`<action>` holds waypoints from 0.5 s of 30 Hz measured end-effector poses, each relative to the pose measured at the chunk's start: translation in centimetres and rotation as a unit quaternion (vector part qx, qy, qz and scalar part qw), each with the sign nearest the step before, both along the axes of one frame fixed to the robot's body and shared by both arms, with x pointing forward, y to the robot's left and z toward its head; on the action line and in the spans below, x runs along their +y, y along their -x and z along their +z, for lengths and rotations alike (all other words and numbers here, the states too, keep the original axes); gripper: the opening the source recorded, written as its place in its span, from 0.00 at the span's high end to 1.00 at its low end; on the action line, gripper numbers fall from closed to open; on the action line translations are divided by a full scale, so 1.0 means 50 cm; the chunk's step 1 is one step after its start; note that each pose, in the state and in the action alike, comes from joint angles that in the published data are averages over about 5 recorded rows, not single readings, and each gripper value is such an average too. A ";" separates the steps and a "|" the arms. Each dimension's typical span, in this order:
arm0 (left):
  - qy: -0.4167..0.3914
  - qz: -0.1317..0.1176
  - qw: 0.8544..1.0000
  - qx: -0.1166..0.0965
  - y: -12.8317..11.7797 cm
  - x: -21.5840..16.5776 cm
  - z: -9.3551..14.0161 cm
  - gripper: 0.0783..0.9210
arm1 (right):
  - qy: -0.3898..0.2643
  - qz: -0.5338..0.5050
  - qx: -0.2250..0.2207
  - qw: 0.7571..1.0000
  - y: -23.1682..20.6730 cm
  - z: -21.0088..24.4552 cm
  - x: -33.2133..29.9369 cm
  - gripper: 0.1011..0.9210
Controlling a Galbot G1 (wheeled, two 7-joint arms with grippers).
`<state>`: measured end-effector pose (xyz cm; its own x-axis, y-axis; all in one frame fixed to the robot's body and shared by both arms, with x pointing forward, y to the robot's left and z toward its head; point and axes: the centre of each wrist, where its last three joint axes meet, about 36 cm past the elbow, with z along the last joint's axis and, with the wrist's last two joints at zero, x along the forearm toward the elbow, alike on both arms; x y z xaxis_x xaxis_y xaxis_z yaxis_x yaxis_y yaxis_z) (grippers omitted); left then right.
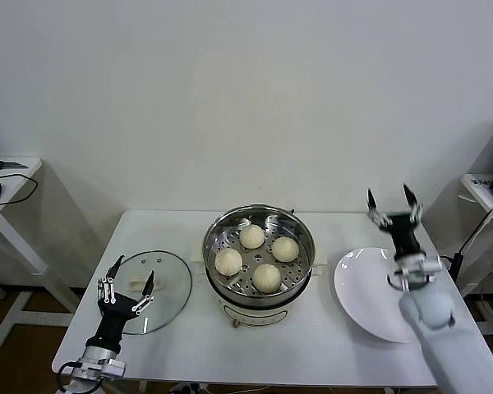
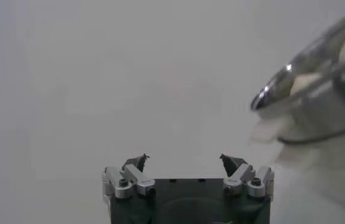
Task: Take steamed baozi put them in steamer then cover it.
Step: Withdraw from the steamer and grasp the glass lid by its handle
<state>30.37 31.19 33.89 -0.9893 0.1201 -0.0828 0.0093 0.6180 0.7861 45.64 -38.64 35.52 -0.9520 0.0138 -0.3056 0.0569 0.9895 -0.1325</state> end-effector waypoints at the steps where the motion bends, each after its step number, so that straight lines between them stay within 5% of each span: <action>1: -0.018 0.004 1.000 0.004 -0.001 0.005 -0.009 0.12 | -0.007 -0.006 0.004 1.000 0.017 -0.017 0.004 0.12; 8: -0.128 0.022 0.991 0.034 0.000 0.026 -0.060 0.12 | -0.041 -0.040 0.022 0.998 0.095 -0.094 0.037 0.12; 15: -0.199 0.021 0.979 0.038 -0.004 0.034 -0.109 0.12 | -0.055 -0.061 0.039 0.996 0.144 -0.137 0.051 0.12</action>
<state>30.56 32.88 28.46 -0.9956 0.0862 0.0369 0.0585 0.2644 0.9626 38.43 -36.08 28.66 -0.9619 0.1607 -0.2213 0.1719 0.9846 -0.0320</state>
